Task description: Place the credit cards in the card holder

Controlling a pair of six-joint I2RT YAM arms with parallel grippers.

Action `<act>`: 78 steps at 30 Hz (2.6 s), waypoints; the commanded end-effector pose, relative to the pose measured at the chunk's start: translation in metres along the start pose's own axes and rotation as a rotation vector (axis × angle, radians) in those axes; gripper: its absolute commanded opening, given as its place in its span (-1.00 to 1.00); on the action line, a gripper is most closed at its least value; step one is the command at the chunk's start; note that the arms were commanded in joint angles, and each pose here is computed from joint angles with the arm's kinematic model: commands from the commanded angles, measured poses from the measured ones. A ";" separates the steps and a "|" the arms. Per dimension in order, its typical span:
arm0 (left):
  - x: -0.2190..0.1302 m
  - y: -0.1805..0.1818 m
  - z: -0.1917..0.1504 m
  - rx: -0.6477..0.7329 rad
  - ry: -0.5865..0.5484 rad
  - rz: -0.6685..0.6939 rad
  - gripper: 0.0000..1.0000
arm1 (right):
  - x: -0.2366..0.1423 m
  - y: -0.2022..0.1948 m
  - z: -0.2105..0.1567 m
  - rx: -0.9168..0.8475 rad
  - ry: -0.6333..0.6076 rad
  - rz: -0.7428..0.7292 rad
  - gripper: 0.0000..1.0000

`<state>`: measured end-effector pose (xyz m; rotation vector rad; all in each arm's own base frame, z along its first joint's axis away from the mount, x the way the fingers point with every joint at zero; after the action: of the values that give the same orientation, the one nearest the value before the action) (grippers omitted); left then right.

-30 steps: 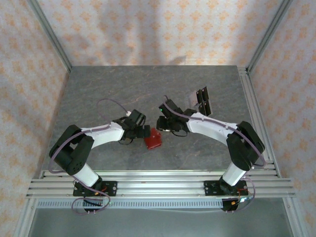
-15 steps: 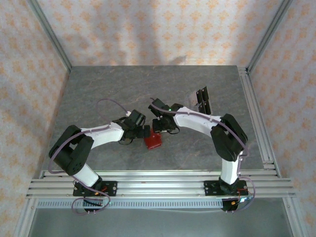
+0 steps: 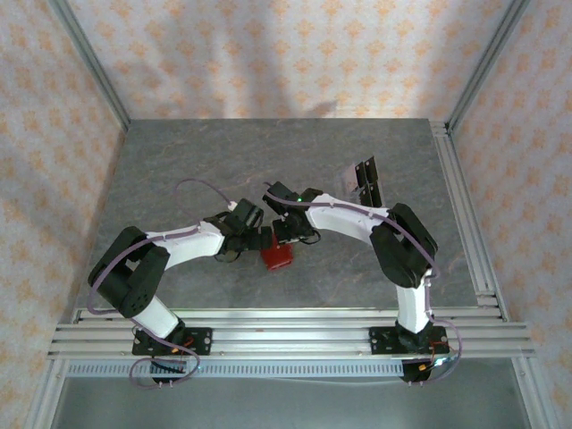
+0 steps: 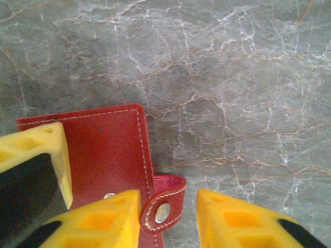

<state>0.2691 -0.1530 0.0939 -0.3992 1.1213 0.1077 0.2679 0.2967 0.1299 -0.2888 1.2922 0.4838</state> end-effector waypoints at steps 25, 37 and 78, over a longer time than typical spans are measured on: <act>0.008 0.008 -0.012 -0.001 0.041 0.032 0.97 | -0.014 -0.002 0.001 -0.025 -0.015 -0.031 -1.00; 0.010 0.009 -0.013 0.000 0.043 0.034 0.96 | -0.010 0.011 0.008 0.084 -0.042 0.197 -1.00; -0.037 0.017 0.015 -0.127 -0.107 0.168 0.98 | 0.031 0.003 -0.016 0.169 0.048 0.227 -1.00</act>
<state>0.2620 -0.1372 0.1172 -0.4327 1.0688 0.2538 0.2665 0.3091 0.1124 0.0244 1.3510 0.6090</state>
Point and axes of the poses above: each hand's point on the last joint's axis, 136 mm out from that joint toward the fingers, its own x axis out along the fingers, its own y axis along the line the jaws close on, z = x × y, the point moved 8 cm from there along -x, back along the fingers, and after that the axes turned 13 degrees about -x, right-handed, at the moved point
